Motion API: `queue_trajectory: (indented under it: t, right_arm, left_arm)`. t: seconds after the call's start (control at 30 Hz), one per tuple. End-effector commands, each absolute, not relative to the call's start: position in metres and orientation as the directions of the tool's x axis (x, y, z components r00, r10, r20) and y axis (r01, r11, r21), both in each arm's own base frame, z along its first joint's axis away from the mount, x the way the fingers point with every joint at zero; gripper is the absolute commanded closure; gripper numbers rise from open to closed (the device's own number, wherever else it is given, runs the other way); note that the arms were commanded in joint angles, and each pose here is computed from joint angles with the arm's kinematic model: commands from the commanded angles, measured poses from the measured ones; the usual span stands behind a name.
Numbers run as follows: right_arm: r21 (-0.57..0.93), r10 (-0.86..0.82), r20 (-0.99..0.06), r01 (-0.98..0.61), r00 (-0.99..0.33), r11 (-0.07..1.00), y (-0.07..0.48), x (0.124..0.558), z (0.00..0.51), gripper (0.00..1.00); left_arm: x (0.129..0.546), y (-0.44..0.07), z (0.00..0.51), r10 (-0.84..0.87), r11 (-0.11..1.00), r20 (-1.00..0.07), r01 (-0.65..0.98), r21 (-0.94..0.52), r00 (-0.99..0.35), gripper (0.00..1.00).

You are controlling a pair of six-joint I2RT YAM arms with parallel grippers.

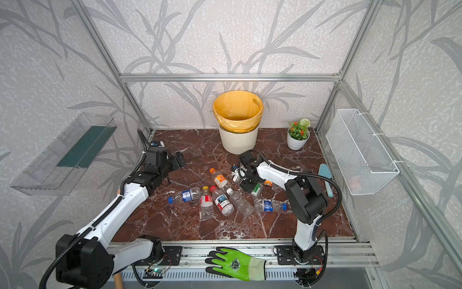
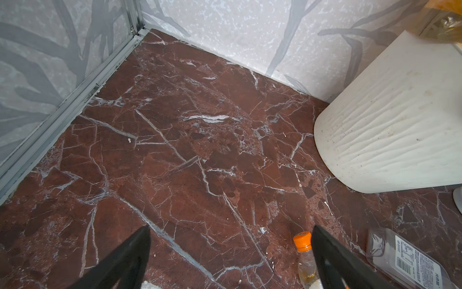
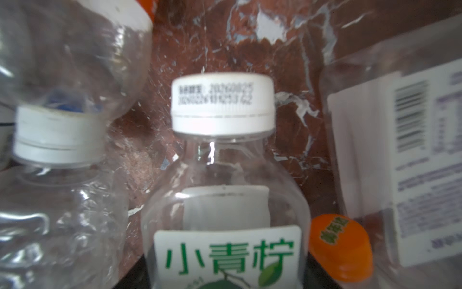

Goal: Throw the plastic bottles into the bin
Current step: 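Lift the green-label bottle with the right gripper over the bin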

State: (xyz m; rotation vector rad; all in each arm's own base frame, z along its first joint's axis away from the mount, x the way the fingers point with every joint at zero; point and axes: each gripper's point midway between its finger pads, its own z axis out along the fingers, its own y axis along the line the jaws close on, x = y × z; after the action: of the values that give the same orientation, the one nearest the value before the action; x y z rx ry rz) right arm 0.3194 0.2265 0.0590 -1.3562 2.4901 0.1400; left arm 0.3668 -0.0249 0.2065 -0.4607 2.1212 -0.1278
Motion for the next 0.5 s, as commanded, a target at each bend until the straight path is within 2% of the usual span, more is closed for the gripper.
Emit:
queue_trajectory:
  t: [0.0,0.2,0.33,0.47]
  right_arm:
    - [-0.11,-0.727,-0.496,-0.795,-0.476,0.596,0.241,0.338,0.126,0.46]
    - [-0.174,-0.537,-0.764,-0.687,-0.357,0.705,0.24,0.352,0.228,0.5]
    - [-0.192,-0.272,-0.959,-0.515,-0.082,0.835,0.216,0.356,0.335,0.55]
    - [-0.068,-0.02,-0.992,-0.407,0.123,0.911,0.18,0.348,0.434,0.55]
  left_arm:
    - [0.362,-0.015,0.206,-0.392,0.911,-0.785,-0.32,-0.26,-0.48,0.01]
    - [0.361,-0.009,0.193,-0.409,0.9,-0.769,-0.355,-0.252,-0.491,0.01]
    - [0.361,-0.006,0.187,-0.419,0.895,-0.76,-0.365,-0.255,-0.497,0.01]
    - [0.361,-0.006,0.18,-0.428,0.893,-0.749,-0.366,-0.263,-0.506,0.01]
